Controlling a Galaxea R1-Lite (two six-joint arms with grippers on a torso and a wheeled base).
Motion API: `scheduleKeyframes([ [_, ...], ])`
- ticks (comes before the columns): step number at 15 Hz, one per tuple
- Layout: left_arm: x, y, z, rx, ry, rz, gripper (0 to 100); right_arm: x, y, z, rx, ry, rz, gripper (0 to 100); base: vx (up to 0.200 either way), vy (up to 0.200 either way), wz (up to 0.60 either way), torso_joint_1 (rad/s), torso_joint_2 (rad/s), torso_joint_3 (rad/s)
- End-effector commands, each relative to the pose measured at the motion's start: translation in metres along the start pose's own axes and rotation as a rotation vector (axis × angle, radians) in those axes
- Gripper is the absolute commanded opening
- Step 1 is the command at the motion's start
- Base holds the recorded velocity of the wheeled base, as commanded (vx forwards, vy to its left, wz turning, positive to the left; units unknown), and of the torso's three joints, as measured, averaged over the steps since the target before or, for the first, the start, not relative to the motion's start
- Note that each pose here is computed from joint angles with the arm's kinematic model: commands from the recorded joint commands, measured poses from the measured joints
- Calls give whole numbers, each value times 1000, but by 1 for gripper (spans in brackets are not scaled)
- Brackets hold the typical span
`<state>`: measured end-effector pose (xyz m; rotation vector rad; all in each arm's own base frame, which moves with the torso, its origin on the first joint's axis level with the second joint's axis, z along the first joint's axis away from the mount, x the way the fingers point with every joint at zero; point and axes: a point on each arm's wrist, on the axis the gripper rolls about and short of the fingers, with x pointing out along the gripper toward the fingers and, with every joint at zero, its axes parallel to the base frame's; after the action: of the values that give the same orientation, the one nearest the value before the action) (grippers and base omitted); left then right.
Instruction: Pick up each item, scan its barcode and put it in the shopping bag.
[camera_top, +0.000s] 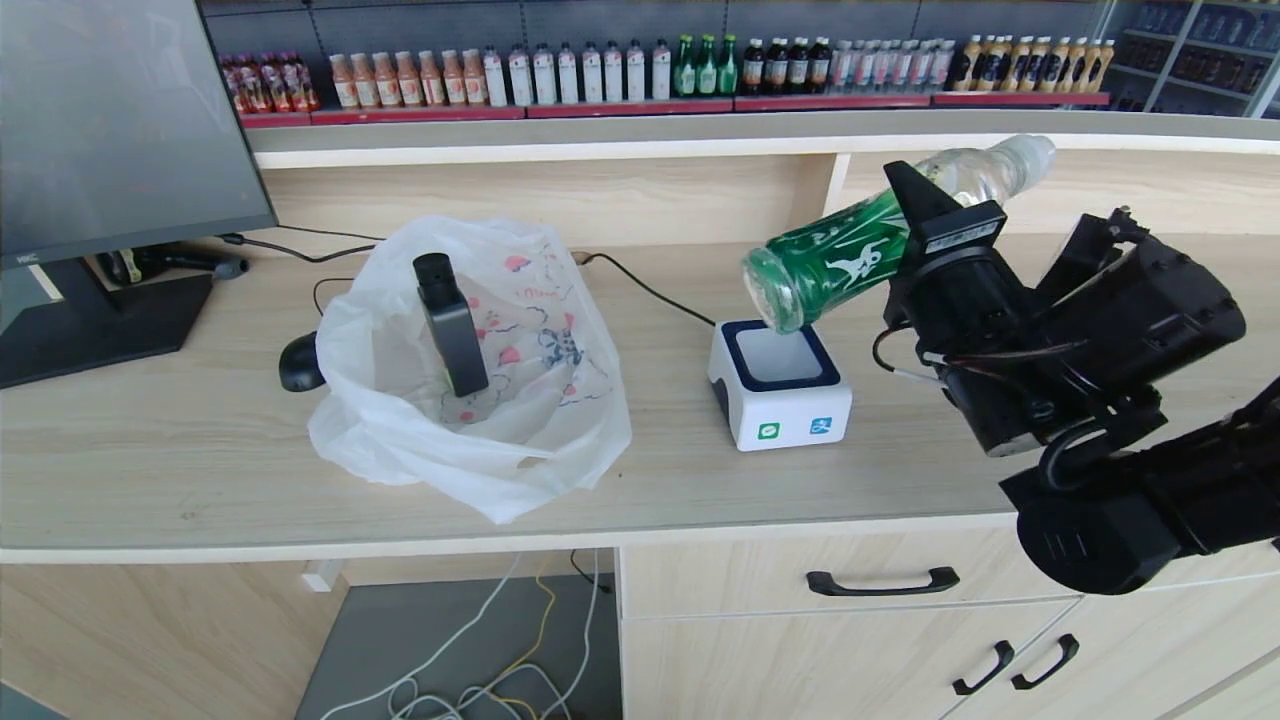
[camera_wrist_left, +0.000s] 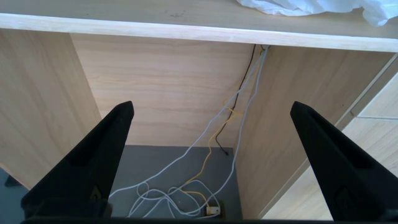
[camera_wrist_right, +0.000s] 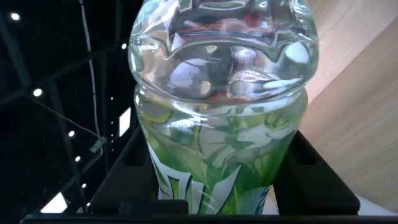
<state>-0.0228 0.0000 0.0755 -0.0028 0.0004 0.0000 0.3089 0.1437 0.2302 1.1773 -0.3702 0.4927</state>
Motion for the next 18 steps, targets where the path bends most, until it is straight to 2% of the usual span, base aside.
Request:
scheduleKeyframes([
  [1,0,0,0,0,0,-2,100,0,6,13,-148,-18,19,0,0,0,0,0,0,0],
  [2,0,0,0,0,0,0,100,-1,9,14,-176,-20,25,0,0,0,0,0,0,0],
  [4,0,0,0,0,0,-2,100,-11,18,10,-312,30,53,0,0,0,0,0,0,0],
  [6,0,0,0,0,0,0,100,-16,15,7,-528,76,71,0,0,0,0,0,0,0],
  [9,0,0,0,0,0,-2,100,-22,19,11,-737,89,103,0,0,0,0,0,0,0],
  [10,0,0,0,0,0,0,100,-27,19,11,-846,110,124,0,0,0,0,0,0,0],
  [12,0,0,0,0,0,0,100,-33,25,17,-970,104,141,0,0,0,0,0,0,0],
  [14,0,0,0,0,0,0,100,-43,28,20,-1148,106,149,0,0,0,0,0,0,0],
  [16,0,0,0,1,0,-2,100,-39,34,22,-1228,73,173,0,0,0,0,0,0,0],
  [18,0,0,0,0,0,0,100,-30,35,18,-1211,57,181,0,0,0,0,0,0,0],
])
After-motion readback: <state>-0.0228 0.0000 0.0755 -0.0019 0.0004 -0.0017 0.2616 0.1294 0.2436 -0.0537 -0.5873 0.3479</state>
